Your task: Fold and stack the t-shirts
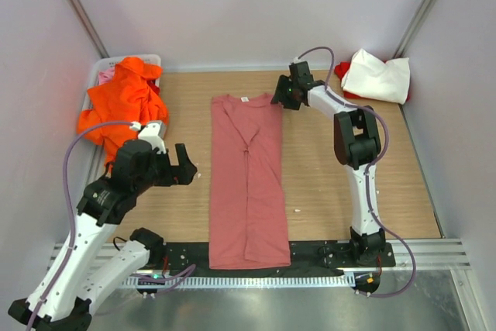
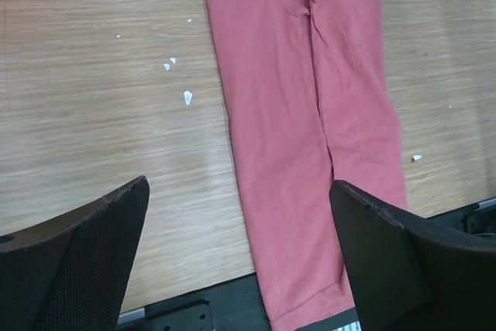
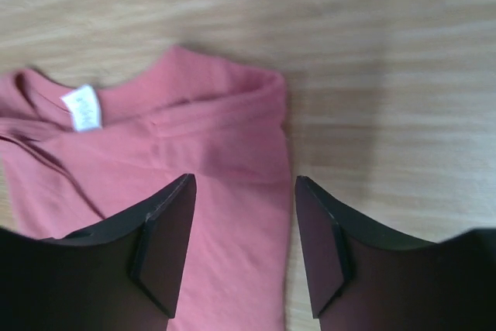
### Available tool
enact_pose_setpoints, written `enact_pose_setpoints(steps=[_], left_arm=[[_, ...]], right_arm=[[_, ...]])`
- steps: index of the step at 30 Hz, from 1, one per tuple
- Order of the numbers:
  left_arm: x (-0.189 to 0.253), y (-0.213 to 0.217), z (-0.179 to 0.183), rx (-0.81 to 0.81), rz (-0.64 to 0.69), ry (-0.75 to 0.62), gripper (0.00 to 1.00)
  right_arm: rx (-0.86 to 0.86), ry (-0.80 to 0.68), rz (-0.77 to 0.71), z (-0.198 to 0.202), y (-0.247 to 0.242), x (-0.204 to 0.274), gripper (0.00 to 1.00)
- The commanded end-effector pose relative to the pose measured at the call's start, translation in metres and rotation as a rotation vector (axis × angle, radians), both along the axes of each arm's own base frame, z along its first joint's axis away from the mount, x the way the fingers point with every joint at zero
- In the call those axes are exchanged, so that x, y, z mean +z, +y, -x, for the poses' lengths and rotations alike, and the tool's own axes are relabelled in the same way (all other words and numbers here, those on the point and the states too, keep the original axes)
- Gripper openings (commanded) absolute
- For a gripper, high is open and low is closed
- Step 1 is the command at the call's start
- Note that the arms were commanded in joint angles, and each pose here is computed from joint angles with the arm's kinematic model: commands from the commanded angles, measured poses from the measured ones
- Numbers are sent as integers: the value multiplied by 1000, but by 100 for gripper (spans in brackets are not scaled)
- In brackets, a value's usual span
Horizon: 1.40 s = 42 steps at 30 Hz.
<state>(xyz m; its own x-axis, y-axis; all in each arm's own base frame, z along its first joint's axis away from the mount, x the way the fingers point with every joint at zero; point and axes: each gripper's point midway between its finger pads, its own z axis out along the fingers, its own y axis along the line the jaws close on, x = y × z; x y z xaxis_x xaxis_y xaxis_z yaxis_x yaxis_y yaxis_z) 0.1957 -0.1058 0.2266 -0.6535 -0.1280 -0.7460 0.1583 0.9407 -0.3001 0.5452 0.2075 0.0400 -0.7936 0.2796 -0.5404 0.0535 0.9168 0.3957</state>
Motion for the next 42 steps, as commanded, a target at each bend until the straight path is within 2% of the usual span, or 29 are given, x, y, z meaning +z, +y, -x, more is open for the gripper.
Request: enact_pose_setpoints(steps=[1, 3, 4, 5, 7, 14, 24, 27, 28, 31, 33, 34, 35, 36, 37, 38, 39, 40, 42], left_arm=[[11, -2, -6, -18, 13, -90, 100], [11, 2, -9, -4, -7, -104, 100], [9, 3, -10, 2, -11, -106, 100], [8, 4, -11, 8, -15, -102, 100], [3, 4, -12, 10, -21, -85, 100], [0, 5, -14, 19, -30, -74, 100], [-8, 4, -17, 24, -48, -42, 100], [-11, 4, -19, 28, -53, -31, 100], [-11, 3, -19, 25, -51, -30, 100], [-11, 5, -19, 33, -53, -31, 100], [-14, 6, -20, 44, -60, -23, 100], [-16, 7, -22, 53, -69, -13, 100], [-18, 6, -23, 53, -72, -7, 100], [-20, 6, -24, 53, -78, 6, 100], [-23, 9, -26, 80, -91, 16, 100], [-30, 11, -28, 93, -114, 50, 100], [-32, 11, -28, 101, -121, 64, 99], [-36, 13, -29, 119, -130, 85, 96], [-42, 13, -29, 144, -137, 121, 95]], right_arm=[[36, -65, -102, -19, 27, 9, 59], [34, -92, -150, -28, 35, 11, 49], [37, -75, -155, -30, 38, -4, 40], [39, -84, -164, -34, 40, -6, 22], [21, -81, -161, -42, 39, -19, 3], [-91, -161, -147, -101, 7, -12, 1], [-232, -219, -145, -135, -33, -25, 1], [-190, -259, -194, -145, -22, -16, 20], [-142, -272, -239, -146, -12, -7, 43], [-76, -338, -267, -150, 1, 31, 80], [-58, -352, -227, -145, -3, 46, 87], [-58, -391, -216, -139, -7, 89, 92], [-103, -356, -159, -130, -21, 82, 93], [-114, -365, -125, -122, -29, 98, 94], [-145, -416, -113, -106, -39, 152, 94], [-214, -357, -39, -84, -59, 135, 94], [-254, -347, -5, -68, -70, 141, 94], [-306, -306, 11, -29, -83, 153, 94], [-329, -258, 42, 15, -86, 151, 94]])
